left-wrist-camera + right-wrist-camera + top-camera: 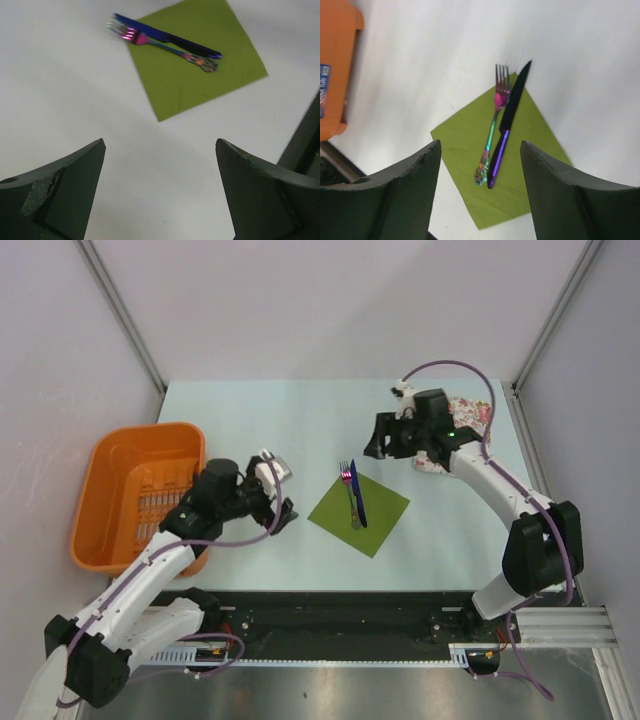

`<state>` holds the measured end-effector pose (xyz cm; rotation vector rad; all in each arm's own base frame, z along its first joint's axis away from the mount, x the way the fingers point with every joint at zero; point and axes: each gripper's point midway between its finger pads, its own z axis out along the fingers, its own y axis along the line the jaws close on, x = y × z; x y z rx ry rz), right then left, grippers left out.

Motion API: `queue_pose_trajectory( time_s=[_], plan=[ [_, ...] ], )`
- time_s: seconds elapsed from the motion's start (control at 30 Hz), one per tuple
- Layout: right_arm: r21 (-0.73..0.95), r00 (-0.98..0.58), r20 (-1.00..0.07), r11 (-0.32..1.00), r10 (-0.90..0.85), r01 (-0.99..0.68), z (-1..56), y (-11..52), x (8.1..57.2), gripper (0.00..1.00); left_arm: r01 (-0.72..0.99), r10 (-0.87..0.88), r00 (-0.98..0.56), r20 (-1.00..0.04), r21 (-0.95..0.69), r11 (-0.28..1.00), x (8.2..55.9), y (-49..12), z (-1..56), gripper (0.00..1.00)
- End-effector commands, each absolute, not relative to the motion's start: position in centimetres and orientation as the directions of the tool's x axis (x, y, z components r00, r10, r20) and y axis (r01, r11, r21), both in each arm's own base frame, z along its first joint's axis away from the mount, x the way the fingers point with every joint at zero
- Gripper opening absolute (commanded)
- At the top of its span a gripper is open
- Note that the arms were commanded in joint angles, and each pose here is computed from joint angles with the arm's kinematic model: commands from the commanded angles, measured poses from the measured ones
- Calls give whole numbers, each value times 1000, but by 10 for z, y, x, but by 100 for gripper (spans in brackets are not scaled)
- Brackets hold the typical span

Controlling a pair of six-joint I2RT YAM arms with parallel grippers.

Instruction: Place the utensils on the paper napkin and roll it up

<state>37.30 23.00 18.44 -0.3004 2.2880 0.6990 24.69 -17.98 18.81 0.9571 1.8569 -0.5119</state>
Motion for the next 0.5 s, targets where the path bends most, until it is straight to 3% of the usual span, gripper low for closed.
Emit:
queue_pose_trajectory(
  time_s=[0.0, 0.13, 0.47],
  plan=[
    [554, -809, -585, 701, -57, -450, 166, 203, 344, 66, 901, 527, -102, -844, 147, 408, 212, -211, 154, 96],
    [642, -876, -480, 664, -41, -383, 150, 182, 324, 62, 950, 605, 16, -796, 201, 239, 172, -273, 133, 88],
    [666, -925, -373, 676, -64, -316, 111, 162, 301, 61, 950, 660, 176, -730, 302, 81, 156, -373, 109, 74]
  ],
)
